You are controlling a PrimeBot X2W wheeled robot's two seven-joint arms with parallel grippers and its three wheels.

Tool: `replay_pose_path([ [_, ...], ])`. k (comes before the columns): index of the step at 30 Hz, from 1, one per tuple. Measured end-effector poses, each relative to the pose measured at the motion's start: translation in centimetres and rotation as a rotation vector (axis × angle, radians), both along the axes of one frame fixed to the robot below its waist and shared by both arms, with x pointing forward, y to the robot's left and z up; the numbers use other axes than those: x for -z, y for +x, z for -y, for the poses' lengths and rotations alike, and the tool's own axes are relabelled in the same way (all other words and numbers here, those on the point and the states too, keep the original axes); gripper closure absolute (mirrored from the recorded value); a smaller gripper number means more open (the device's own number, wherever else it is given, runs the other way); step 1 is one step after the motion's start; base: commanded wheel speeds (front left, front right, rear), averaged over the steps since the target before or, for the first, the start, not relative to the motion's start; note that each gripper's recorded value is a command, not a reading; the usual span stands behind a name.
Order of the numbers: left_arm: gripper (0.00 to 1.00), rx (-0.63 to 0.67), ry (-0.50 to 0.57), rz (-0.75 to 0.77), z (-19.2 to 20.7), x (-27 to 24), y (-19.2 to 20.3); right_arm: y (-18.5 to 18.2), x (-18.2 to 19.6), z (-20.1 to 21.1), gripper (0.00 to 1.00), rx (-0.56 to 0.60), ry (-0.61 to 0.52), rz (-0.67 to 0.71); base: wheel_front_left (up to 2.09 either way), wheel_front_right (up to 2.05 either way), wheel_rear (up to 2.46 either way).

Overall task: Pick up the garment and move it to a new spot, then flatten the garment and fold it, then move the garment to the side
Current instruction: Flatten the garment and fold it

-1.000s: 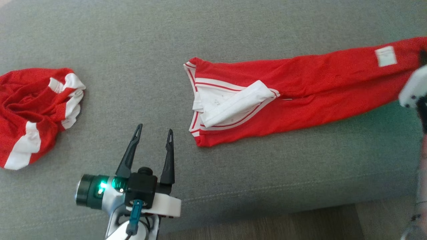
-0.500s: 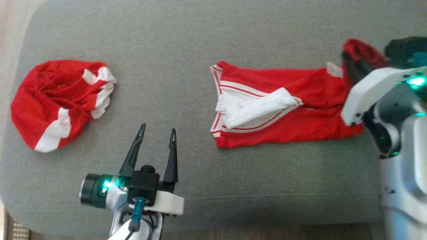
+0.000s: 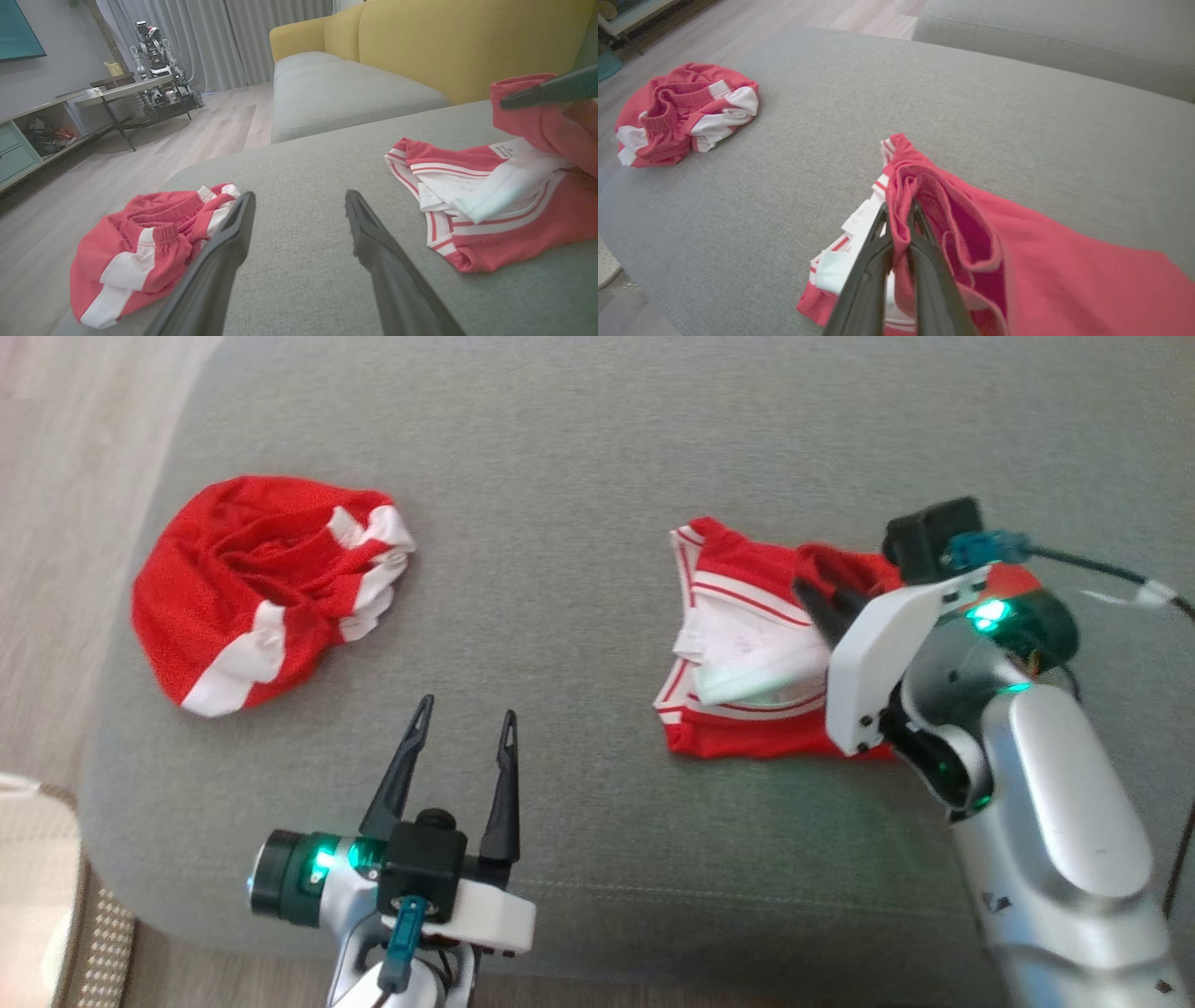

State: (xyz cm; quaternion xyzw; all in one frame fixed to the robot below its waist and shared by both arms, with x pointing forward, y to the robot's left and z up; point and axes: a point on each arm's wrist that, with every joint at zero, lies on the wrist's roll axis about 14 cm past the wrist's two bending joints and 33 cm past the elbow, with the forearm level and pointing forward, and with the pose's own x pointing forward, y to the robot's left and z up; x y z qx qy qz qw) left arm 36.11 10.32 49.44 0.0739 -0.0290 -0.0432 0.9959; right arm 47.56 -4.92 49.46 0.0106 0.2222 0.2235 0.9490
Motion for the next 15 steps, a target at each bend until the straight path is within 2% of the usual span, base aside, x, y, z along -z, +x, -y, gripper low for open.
replay_pose_path([
  [6, 0.00, -0.039, 0.000, -0.008, -1.1, 0.1, -0.4, -0.3, 2.4, -3.2, 1.00, -0.085, 0.003, -0.079, 0.00, 0.00, 0.00],
  [13, 0.00, -0.061, -0.004, -0.005, -1.4, -0.1, -0.8, 1.0, 3.4, -4.6, 1.00, -0.100, 0.008, -0.085, 0.00, 0.00, 0.00],
  [14, 0.00, -0.065, -0.005, -0.006, -1.5, -0.1, -0.8, 1.0, 3.8, -4.6, 0.96, -0.100, 0.005, -0.092, 0.00, 0.00, 0.00],
  [15, 0.00, -0.068, -0.006, -0.006, -1.6, 0.0, -0.8, 1.0, 4.0, -4.7, 0.51, -0.098, 0.005, -0.096, 0.00, 0.00, 0.00],
])
